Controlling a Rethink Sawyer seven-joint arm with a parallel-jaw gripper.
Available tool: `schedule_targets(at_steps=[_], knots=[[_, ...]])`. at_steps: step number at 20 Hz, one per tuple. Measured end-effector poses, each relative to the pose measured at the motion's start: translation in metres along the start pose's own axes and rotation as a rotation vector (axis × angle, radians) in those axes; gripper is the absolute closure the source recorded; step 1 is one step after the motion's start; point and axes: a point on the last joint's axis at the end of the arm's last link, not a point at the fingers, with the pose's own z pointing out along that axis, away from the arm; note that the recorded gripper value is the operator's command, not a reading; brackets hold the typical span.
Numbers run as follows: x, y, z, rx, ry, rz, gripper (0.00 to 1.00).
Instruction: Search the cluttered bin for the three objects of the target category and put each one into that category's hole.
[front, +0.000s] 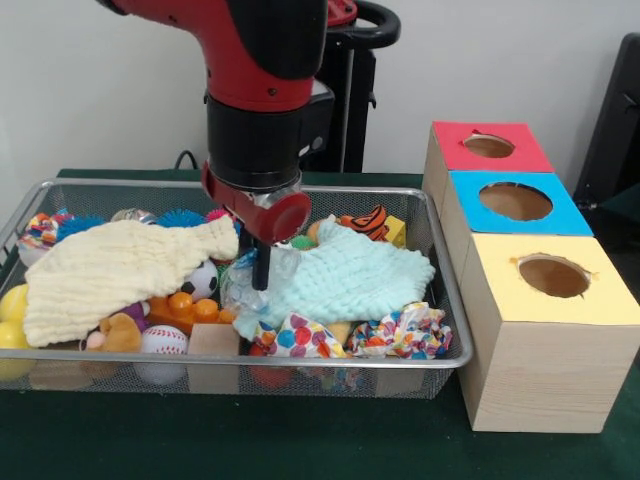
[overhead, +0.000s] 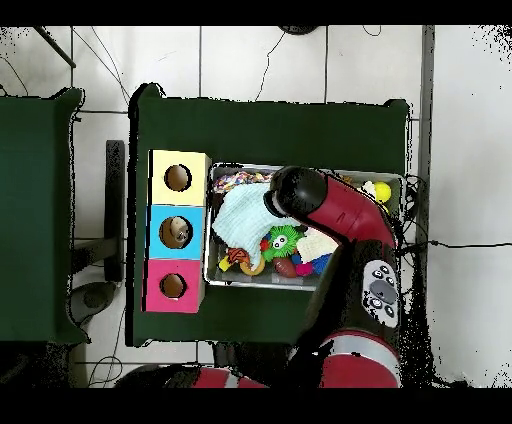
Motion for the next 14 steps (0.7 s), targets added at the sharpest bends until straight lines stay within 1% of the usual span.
schedule_targets(at_steps=[2, 5, 6, 9, 10, 11, 12, 14], knots=[[0.001, -0.011, 0.010, -0.022, -0.002, -0.027, 1.00], [0.005, -0.018, 0.017, -0.031, -0.007, -0.052, 1.00], [0.010, -0.023, 0.020, -0.032, -0.010, -0.077, 1.00], [0.020, -0.029, 0.018, -0.027, -0.021, -0.128, 1.00], [0.027, -0.030, 0.014, -0.022, -0.027, -0.162, 1.00], [0.031, -0.030, 0.012, -0.018, -0.031, -0.181, 1.00], [0.037, -0.031, 0.007, -0.014, -0.037, -0.210, 1.00], [0.043, -0.030, 0.002, -0.009, -0.048, -0.247, 1.00]])
